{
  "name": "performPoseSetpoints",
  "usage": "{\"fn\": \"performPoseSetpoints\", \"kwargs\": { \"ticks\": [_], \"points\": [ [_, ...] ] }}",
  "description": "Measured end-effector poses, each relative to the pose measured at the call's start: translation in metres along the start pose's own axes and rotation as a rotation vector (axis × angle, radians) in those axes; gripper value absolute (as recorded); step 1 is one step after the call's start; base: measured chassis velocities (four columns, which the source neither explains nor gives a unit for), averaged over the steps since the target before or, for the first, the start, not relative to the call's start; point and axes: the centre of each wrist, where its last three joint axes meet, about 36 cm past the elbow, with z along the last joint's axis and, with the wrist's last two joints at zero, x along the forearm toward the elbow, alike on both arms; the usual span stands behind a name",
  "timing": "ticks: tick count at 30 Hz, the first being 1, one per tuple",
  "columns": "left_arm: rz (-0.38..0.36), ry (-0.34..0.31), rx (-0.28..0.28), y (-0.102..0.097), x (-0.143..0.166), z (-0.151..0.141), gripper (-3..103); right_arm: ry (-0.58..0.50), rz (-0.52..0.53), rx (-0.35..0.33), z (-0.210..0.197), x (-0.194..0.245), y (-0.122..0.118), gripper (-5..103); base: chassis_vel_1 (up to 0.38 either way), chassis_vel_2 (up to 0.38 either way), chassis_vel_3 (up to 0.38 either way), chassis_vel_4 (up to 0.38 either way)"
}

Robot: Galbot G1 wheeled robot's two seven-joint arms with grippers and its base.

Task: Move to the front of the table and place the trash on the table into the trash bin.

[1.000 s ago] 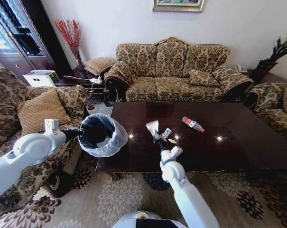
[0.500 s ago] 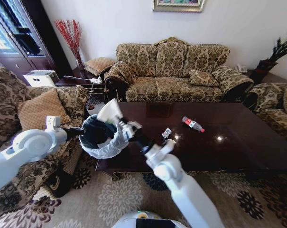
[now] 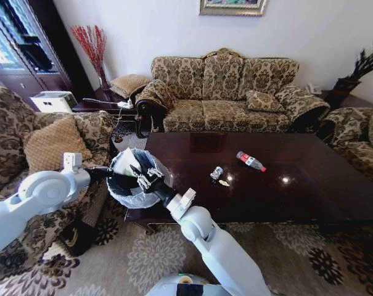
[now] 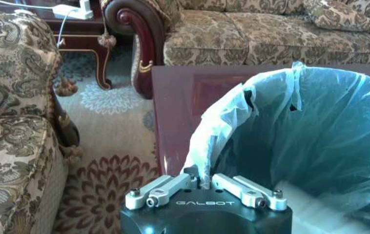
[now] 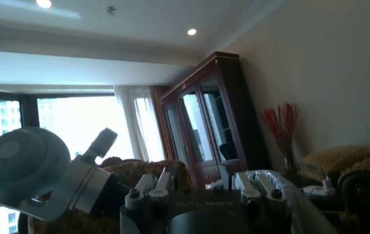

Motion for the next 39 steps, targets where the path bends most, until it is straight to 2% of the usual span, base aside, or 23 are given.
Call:
{"fn": "performPoseSetpoints", "kwargs": {
  "ticks": [2,4,6,7,9,10,11,12,15,16,18,19,20,22,23,25,27,28,29,31,32,35,39],
  "points": [
    [0.001,-0.001,0.001,-0.001,0.0,0.001,0,-0.002,0.005,-0.006,0.0,0.003,0.001,51,0.0,0.0,0.0,0.0],
    [0.001,-0.001,0.002,-0.001,0.0,0.001,0,-0.005,0.006,-0.008,-0.001,0.004,0.001,51,0.0,0.0,0.0,0.0],
    [-0.001,-0.005,0.006,0.0,0.0,0.001,0,-0.045,0.05,-0.033,-0.009,0.008,0.002,61,0.0,0.0,0.0,0.0],
    [-0.001,-0.005,0.006,0.0,0.0,0.001,0,-0.045,0.05,-0.033,-0.009,0.008,0.002,61,0.0,0.0,0.0,0.0],
    [-0.013,-0.017,0.016,0.002,0.0,0.003,0,-0.078,0.186,-0.09,-0.025,0.021,-0.005,73,0.0,0.0,0.0,0.0],
    [-0.013,-0.022,0.02,0.002,0.001,0.004,0,-0.075,0.226,-0.098,-0.026,0.026,-0.009,78,0.0,0.0,0.0,0.0],
    [-0.01,-0.029,0.026,0.001,0.002,0.005,0,-0.057,0.315,-0.096,-0.028,0.037,-0.022,84,0.0,0.0,0.0,0.0],
    [-0.01,-0.029,0.026,0.001,0.002,0.005,0,-0.057,0.315,-0.096,-0.028,0.037,-0.022,84,0.0,0.0,0.0,0.0],
    [-0.009,-0.035,0.03,0.0,0.002,0.01,0,0.037,0.567,-0.103,-0.021,0.064,-0.062,97,0.0,0.0,0.0,0.0],
    [-0.009,-0.035,0.03,0.0,0.002,0.01,0,0.037,0.567,-0.103,-0.021,0.064,-0.062,97,0.0,0.0,0.0,0.0],
    [-0.007,-0.038,0.03,-0.001,0.001,0.013,0,0.097,0.768,-0.15,-0.007,0.075,-0.091,100,0.0,0.0,0.0,0.0],
    [-0.007,-0.039,0.03,-0.001,0.0,0.013,0,0.11,0.813,-0.167,-0.003,0.076,-0.098,100,0.0,0.0,0.0,0.0],
    [-0.007,-0.039,0.03,-0.001,0.0,0.013,0,0.11,0.813,-0.167,-0.003,0.076,-0.098,100,0.0,0.0,0.0,0.0],
    [-0.004,-0.041,0.029,-0.001,0.0,0.014,0,0.159,0.918,-0.207,0.016,0.077,-0.117,100,-0.022,-0.009,0.026,0.019],
    [-0.004,-0.041,0.029,-0.001,0.0,0.014,0,0.159,0.918,-0.207,0.016,0.077,-0.117,100,-0.044,-0.018,0.052,0.039],
    [-0.002,-0.042,0.028,-0.001,0.0,0.014,0,0.201,0.969,-0.167,0.036,0.081,-0.129,100,-0.068,-0.058,0.075,0.08],
    [0.0,-0.041,0.031,-0.001,0.0,0.015,0,0.234,0.991,-0.061,0.056,0.091,-0.14,100,-0.1,-0.086,0.145,0.073],
    [0.0,-0.041,0.031,-0.001,0.0,0.015,0,0.234,0.991,-0.061,0.056,0.091,-0.14,100,-0.107,-0.096,0.145,0.073],
    [0.001,-0.04,0.032,-0.001,0.0,0.016,0,0.251,0.988,0.015,0.067,0.101,-0.147,100,-0.107,-0.096,0.121,0.098],
    [0.004,-0.041,0.032,-0.001,-0.001,0.018,0,0.307,0.965,0.096,0.083,0.12,-0.159,100,-0.09,-0.086,0.091,0.087],
    [0.004,-0.041,0.032,-0.001,-0.001,0.018,0,0.307,0.965,0.096,0.083,0.12,-0.159,100,-0.09,-0.091,0.062,0.087],
    [0.005,-0.042,0.033,0.0,-0.001,0.019,0,0.381,0.924,0.193,0.096,0.145,-0.18,100,-0.055,-0.047,0.027,0.015],
    [0.003,-0.043,0.033,0.0,-0.001,0.019,0,0.418,0.898,0.201,0.097,0.155,-0.188,100,0.0,0.0,0.0,0.0]
  ]
}}
